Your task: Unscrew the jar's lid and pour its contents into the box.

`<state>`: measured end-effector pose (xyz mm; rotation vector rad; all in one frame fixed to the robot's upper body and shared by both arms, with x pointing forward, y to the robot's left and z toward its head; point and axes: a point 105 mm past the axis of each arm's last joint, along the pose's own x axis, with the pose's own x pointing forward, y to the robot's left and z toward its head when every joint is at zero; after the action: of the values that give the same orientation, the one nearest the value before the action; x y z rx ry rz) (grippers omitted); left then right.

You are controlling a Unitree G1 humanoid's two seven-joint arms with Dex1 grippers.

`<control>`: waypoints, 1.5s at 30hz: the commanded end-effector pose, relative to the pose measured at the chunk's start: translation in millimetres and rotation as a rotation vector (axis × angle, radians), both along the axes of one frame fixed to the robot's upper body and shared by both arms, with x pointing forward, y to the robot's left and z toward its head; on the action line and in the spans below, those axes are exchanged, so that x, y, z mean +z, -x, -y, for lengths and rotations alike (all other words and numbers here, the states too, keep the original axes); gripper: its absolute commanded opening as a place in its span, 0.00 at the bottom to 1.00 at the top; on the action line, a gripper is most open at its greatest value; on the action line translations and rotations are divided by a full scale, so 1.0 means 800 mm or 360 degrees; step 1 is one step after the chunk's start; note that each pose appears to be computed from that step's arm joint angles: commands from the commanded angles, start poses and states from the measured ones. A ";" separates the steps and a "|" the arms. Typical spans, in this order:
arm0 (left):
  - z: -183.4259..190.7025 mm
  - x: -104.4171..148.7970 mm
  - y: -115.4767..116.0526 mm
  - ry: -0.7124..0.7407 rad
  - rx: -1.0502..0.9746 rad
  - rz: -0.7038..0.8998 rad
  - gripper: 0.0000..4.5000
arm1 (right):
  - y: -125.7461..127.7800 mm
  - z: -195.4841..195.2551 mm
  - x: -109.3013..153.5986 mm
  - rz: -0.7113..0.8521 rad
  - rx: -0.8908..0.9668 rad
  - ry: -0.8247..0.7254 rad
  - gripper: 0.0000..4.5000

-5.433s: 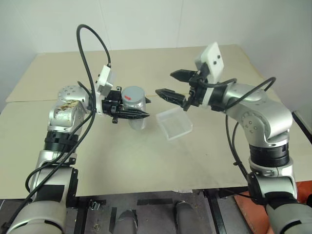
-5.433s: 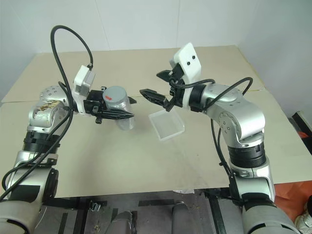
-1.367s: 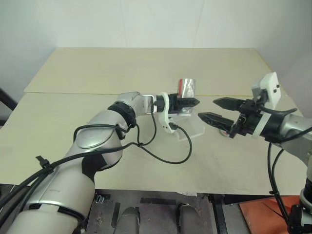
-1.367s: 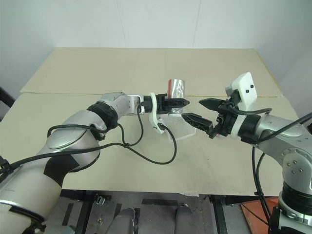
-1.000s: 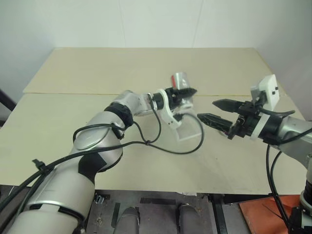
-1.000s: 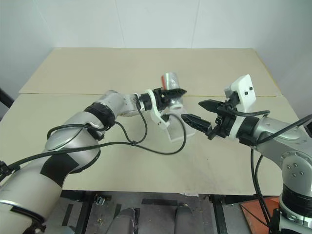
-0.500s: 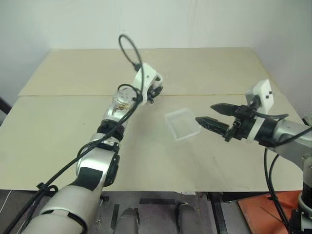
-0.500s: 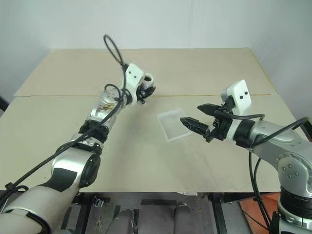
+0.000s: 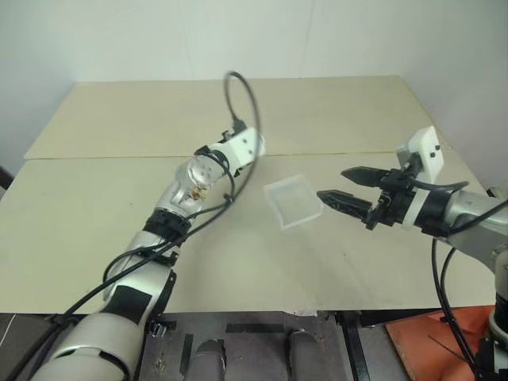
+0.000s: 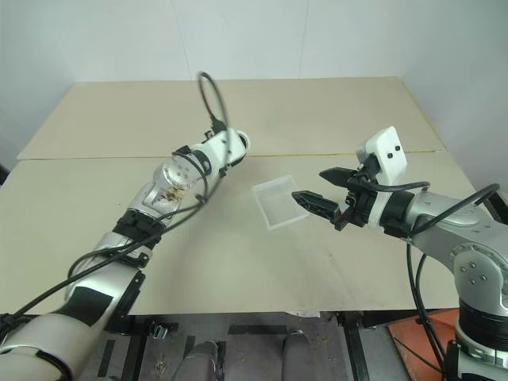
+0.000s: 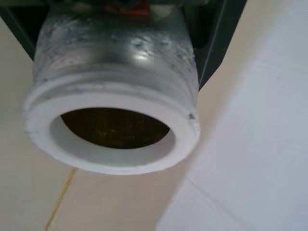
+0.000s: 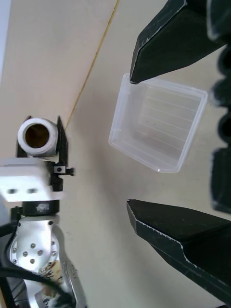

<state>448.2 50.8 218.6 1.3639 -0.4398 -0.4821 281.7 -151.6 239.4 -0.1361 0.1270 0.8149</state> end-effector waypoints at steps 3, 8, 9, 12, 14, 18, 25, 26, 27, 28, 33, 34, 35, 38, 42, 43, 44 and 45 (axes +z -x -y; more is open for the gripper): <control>0.061 0.041 0.019 -0.0885 -0.0375 0.1038 0.45 | 0.003 0.001 0.023 0.0132 0.0016 -0.0002 0.99; 0.095 0.013 0.031 -0.1414 -0.0703 0.1332 0.45 | 0.005 -0.001 0.025 0.0157 0.0026 -0.0010 0.99; 0.099 0.004 0.032 -0.1492 -0.0735 0.1333 0.45 | 0.005 -0.001 0.026 0.0164 0.0021 -0.0015 0.99; 0.113 -0.007 0.037 -0.1479 -0.0775 0.1330 0.45 | 0.006 0.000 0.027 0.0183 -0.0003 -0.0033 0.99; 0.123 -0.002 0.039 -0.1444 -0.0773 0.1365 0.45 | 0.008 0.001 0.028 0.0193 -0.0022 -0.0049 0.99; 0.127 -0.001 0.041 -0.1435 -0.0790 0.1379 0.45 | 0.013 0.002 0.027 0.0198 -0.0033 -0.0068 0.99; 0.121 -0.005 0.039 -0.1394 -0.0772 0.1317 0.45 | 0.013 0.001 0.026 0.0205 -0.0044 -0.0070 0.99; 0.120 -0.001 0.038 -0.1358 -0.0749 0.1302 0.45 | 0.013 0.001 0.025 0.0204 -0.0043 -0.0066 0.99; 0.118 0.003 0.036 -0.1350 -0.0724 0.1304 0.45 | 0.013 0.002 0.025 0.0203 -0.0042 -0.0066 0.99; 0.113 0.007 0.032 -0.1345 -0.0687 0.1304 0.45 | 0.012 0.002 0.025 0.0202 -0.0041 -0.0065 0.99; 0.097 0.022 0.023 -0.1187 -0.0562 0.1215 0.45 | 0.011 0.002 0.025 0.0201 -0.0030 -0.0056 0.99; 0.090 0.026 0.019 -0.1016 -0.0501 0.1063 0.45 | 0.010 0.003 0.026 0.0204 -0.0029 -0.0053 0.99; 0.085 0.029 0.017 -0.0893 -0.0469 0.0955 0.45 | 0.009 0.003 0.027 0.0205 -0.0029 -0.0052 0.99; 0.062 0.043 0.008 -0.0379 -0.0320 0.0572 0.45 | 0.009 0.005 0.030 0.0220 -0.0033 -0.0049 0.99; 0.017 0.054 -0.012 0.0473 -0.0096 -0.0043 0.45 | 0.011 0.005 0.033 0.0247 -0.0015 -0.0044 0.99; 0.006 0.054 -0.016 0.0683 -0.0061 -0.0191 0.45 | 0.011 0.005 0.033 0.0250 -0.0009 -0.0040 0.99; -0.006 0.052 -0.019 0.0936 -0.0037 -0.0373 0.45 | 0.011 0.005 0.033 0.0251 -0.0003 -0.0036 0.99; -0.018 0.048 -0.019 0.1123 -0.0024 -0.0497 0.45 | 0.011 0.005 0.033 0.0252 0.0002 -0.0029 0.99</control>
<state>464.6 57.0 234.7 0.8141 -0.3284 -0.4718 276.1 -154.2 252.2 -0.1469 0.0346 0.8051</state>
